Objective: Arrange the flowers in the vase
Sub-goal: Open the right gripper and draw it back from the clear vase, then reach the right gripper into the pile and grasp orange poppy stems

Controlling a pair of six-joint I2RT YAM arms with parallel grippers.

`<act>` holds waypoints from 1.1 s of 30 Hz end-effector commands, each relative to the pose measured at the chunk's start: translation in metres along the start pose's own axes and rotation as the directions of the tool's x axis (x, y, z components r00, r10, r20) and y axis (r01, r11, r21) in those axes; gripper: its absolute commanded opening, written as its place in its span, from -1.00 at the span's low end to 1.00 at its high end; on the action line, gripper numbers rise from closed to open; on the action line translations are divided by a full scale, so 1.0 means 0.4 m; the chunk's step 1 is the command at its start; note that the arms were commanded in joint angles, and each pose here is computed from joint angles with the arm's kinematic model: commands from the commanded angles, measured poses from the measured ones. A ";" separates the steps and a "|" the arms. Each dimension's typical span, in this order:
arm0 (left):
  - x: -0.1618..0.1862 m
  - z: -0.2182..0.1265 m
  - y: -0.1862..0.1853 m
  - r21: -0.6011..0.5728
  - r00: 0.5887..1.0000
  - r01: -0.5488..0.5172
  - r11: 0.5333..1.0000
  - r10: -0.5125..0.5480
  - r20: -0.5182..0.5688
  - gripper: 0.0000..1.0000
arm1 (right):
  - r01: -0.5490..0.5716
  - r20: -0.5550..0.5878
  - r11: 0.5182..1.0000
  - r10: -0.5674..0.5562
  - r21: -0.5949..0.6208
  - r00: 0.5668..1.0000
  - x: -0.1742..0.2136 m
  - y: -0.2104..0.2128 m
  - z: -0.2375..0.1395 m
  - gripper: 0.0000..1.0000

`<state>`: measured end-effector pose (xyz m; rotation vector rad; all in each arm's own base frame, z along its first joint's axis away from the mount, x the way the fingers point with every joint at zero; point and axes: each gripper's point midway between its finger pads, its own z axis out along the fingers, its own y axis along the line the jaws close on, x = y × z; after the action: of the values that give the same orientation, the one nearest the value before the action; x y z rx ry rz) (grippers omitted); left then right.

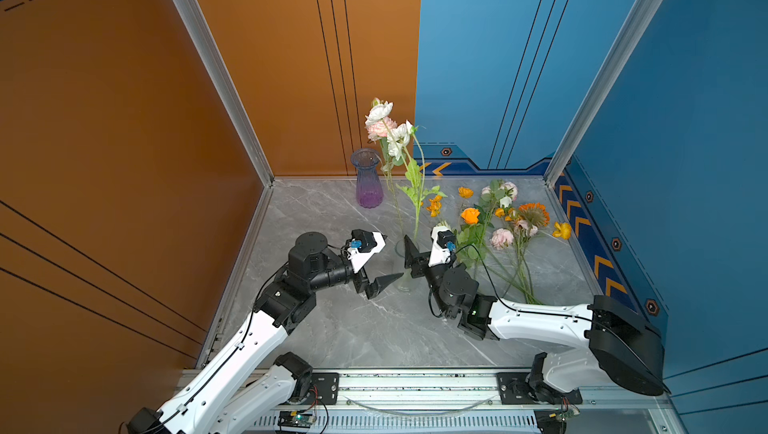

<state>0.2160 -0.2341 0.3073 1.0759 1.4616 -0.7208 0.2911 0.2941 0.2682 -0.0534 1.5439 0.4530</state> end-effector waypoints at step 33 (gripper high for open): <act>0.094 0.113 -0.138 0.199 0.988 0.017 0.980 0.014 -0.153 0.96 | 0.126 -0.840 0.977 0.078 0.172 0.537 0.310 -0.509 -0.109 0.04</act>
<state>0.1897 -0.2850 0.2494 1.2815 1.5577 -0.8103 0.3154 0.1038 0.1007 -0.0430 2.4883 0.1144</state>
